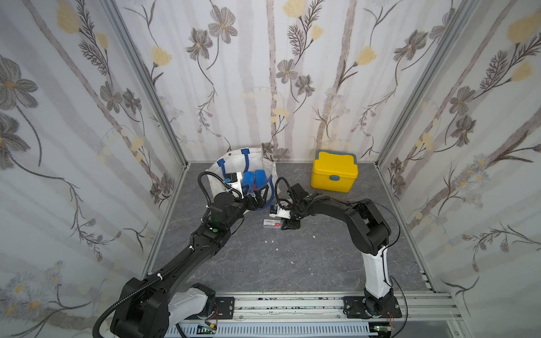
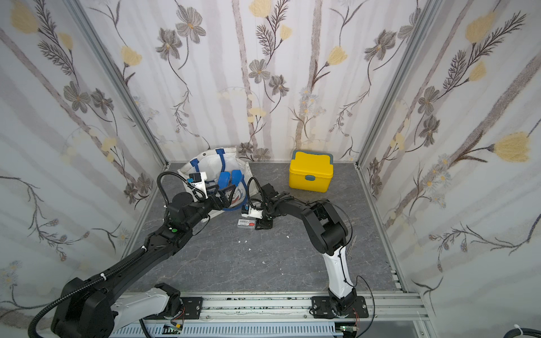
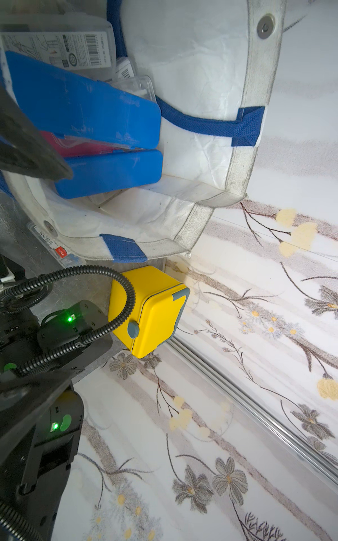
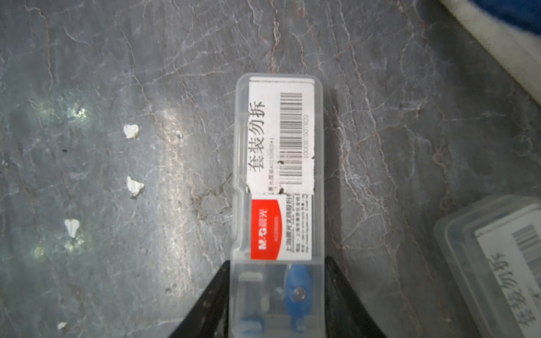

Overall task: Put the compass set into the canvas bag
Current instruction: Pick up the compass set at the center of the board.

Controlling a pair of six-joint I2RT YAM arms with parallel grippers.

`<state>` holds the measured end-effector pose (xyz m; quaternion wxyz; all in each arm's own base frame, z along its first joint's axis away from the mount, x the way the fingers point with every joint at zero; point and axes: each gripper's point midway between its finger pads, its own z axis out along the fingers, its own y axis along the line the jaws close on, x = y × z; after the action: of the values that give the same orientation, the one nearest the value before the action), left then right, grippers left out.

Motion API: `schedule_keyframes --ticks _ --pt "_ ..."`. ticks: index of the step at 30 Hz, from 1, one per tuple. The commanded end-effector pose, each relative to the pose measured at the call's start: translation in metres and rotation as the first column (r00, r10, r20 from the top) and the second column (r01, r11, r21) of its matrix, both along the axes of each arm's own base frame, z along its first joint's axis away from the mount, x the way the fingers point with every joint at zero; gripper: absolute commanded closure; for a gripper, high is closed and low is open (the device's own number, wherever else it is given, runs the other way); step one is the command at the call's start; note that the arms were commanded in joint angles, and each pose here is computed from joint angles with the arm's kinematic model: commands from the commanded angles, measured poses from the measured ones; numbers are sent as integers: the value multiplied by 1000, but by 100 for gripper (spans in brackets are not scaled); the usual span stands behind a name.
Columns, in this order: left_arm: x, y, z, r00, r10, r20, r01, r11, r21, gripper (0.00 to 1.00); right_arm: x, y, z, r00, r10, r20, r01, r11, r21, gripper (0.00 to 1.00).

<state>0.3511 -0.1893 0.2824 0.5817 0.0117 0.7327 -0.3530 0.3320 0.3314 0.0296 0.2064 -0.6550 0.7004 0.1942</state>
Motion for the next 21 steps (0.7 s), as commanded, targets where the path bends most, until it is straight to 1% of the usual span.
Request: schedule_keyframes --ticks 1,5,9,12,14,17,21 --pt "-1 2 6 1000 11 23 -11 1000 -1 0 8 11 25 998 -34 53 29 995 92 56" --pt "-1 4 7 1000 19 24 -19 1000 -8 0 10 13 51 991 -79 104 60 982 176 58" --pt "-1 5 7 1000 24 19 -23 1000 -14 0 10 13 82 979 -134 151 88 957 277 59" --pt "-3 4 11 999 16 28 -15 999 -30 0 13 9 106 963 -201 181 130 930 343 59" --pt "-5 2 15 999 1 37 1 999 -45 0 17 4 123 943 -263 205 168 905 390 59" --pt "-9 -4 22 998 -38 52 42 997 -65 0 20 -5 152 906 -347 241 198 853 483 59" --pt "-12 -11 28 995 -77 57 82 991 -102 0 22 -23 196 837 -477 269 236 758 608 59"
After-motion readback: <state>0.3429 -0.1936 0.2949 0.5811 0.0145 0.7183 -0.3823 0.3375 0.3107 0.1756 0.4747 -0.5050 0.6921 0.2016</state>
